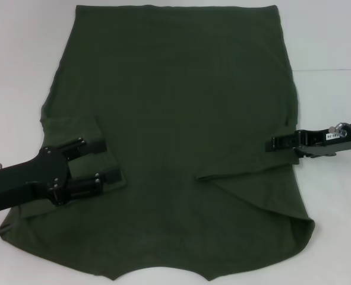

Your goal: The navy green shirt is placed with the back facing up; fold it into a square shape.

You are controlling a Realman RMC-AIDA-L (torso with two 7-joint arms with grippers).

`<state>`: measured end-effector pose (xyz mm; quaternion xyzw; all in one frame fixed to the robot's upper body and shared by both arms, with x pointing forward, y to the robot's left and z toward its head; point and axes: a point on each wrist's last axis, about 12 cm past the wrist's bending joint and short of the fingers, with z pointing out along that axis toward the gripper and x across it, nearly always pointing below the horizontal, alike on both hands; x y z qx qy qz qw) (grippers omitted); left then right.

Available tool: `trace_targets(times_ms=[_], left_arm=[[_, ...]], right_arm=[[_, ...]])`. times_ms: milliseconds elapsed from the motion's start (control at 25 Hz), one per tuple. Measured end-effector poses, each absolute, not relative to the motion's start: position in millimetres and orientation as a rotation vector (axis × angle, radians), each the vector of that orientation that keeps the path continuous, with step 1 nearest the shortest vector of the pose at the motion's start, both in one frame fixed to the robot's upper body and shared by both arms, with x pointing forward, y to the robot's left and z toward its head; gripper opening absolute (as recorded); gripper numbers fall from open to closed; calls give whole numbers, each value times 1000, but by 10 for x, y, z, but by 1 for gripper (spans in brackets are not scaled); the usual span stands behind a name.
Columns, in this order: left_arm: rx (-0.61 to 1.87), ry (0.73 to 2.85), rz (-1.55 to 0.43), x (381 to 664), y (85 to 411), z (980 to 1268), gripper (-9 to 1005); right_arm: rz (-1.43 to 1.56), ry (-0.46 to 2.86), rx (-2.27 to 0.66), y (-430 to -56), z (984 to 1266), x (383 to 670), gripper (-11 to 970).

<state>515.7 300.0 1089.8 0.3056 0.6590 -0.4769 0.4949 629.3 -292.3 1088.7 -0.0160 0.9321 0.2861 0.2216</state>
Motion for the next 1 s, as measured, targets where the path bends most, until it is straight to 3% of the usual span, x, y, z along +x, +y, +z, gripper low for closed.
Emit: trace_targets(times_ms=[600,1000], left_arm=[[742,1595,-1158,5155,2999,10900,866],[744,1589,-1166,5139,3005,10904,866]], right_arm=[[978,2385,58,-2689,11143,6505,845],[992,2292,98,-2742,11407,6696,834]])
